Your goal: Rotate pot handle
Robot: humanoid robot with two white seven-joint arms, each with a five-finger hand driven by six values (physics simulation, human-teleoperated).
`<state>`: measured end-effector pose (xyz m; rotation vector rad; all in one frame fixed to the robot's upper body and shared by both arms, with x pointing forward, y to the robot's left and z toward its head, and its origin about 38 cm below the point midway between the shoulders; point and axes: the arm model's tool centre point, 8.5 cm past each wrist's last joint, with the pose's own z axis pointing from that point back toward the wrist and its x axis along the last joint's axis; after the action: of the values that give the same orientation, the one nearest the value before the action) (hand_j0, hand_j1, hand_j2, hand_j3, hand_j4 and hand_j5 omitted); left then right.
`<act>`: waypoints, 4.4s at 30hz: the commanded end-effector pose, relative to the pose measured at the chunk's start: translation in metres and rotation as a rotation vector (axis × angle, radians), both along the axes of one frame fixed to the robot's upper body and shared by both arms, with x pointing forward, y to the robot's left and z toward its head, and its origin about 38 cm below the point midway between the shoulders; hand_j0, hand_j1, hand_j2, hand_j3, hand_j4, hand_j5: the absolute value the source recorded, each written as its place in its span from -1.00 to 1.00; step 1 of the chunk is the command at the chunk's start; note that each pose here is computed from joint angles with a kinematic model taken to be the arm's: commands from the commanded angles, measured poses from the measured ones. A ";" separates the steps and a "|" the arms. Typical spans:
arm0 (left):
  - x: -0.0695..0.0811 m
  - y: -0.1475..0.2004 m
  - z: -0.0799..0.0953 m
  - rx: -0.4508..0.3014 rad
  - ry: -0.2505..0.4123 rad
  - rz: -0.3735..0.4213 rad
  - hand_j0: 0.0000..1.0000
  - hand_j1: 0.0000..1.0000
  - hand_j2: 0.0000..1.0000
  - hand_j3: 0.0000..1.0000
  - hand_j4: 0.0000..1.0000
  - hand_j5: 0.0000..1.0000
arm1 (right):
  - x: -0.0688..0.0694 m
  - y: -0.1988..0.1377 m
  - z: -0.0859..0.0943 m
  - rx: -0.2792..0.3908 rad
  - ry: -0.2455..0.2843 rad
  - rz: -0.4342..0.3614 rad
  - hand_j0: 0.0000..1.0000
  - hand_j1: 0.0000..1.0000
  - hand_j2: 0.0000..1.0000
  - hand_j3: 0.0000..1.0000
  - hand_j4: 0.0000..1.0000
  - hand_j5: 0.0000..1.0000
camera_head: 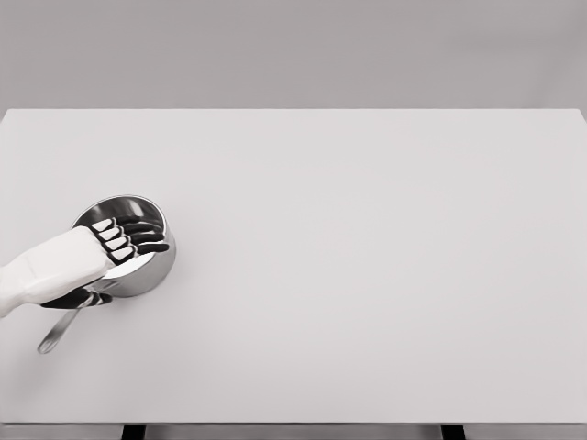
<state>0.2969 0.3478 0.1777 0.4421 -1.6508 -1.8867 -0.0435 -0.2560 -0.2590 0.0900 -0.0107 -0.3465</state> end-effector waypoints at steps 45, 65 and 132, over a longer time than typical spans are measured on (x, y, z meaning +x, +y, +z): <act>-0.011 0.007 -0.007 -0.031 0.063 0.015 1.00 1.00 1.00 1.00 1.00 1.00 | 0.000 0.000 0.000 0.000 0.000 0.000 1.00 1.00 1.00 1.00 1.00 1.00; -0.023 0.019 -0.012 -0.058 0.111 0.054 1.00 1.00 1.00 1.00 1.00 1.00 | 0.000 0.000 0.000 0.000 0.000 0.000 1.00 1.00 1.00 1.00 1.00 1.00; -0.021 0.051 0.003 -0.008 0.046 0.145 1.00 1.00 1.00 1.00 1.00 1.00 | 0.000 0.000 0.000 0.000 0.000 0.000 1.00 1.00 1.00 1.00 1.00 1.00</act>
<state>0.2746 0.3968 0.1789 0.4865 -1.5550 -1.7731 -0.0435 -0.2560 -0.2590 0.0900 -0.0107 -0.3465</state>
